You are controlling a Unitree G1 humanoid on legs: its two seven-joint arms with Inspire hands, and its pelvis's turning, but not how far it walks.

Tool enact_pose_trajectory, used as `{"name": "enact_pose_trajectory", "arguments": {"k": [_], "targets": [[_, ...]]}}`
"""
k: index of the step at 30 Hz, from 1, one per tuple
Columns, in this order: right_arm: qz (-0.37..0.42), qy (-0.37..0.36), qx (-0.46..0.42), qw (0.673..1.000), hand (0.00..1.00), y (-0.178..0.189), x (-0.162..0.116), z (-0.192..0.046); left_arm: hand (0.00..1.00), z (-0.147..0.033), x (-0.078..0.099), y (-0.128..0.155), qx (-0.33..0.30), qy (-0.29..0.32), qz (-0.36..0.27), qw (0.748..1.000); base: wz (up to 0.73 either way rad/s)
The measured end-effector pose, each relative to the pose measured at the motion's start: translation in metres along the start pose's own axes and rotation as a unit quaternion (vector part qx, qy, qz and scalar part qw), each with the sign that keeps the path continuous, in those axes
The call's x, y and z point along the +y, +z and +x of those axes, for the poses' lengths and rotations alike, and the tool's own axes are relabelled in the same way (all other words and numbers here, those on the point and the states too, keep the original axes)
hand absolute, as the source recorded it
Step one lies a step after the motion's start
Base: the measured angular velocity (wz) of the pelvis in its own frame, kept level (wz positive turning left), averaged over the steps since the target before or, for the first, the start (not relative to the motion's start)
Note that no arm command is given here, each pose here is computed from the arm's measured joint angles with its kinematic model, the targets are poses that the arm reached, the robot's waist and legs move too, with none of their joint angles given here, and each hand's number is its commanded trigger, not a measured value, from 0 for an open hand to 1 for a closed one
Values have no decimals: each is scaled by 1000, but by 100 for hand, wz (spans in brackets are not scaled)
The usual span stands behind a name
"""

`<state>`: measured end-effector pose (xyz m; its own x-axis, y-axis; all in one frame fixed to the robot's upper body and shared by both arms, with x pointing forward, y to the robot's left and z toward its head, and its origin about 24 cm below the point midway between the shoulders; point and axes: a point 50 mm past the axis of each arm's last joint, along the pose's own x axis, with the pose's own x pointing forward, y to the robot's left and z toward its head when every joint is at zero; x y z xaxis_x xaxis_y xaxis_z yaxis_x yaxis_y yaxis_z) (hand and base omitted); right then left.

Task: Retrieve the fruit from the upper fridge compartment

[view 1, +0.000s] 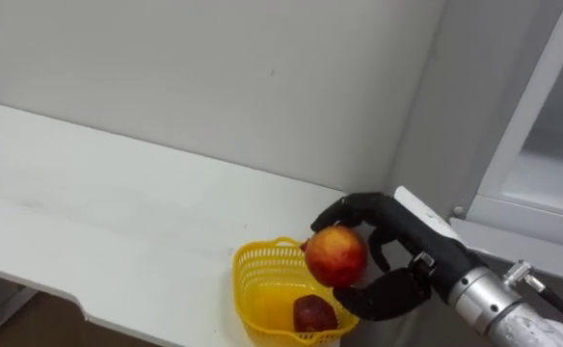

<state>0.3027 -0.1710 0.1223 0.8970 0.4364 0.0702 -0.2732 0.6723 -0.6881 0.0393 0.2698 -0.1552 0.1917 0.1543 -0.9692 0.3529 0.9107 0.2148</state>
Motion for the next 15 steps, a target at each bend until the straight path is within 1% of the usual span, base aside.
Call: {"name": "enact_pose_trajectory", "arguments": {"k": [5, 7, 15], "targets": [[-5, 20, 32, 999, 100, -14, 13, 1, 0, 0, 2, -1, 5, -4, 4, 1000, 6], [-19, 32, 49, 998, 100, -21, 19, 1, 0, 0, 3, 0, 3, -4, 4, 1000, 12], [-20, 37, 74, 996, 100, -34, 21, 1, 0, 0, 5, 3, 0, -1, 6, 1000, 5]]}}
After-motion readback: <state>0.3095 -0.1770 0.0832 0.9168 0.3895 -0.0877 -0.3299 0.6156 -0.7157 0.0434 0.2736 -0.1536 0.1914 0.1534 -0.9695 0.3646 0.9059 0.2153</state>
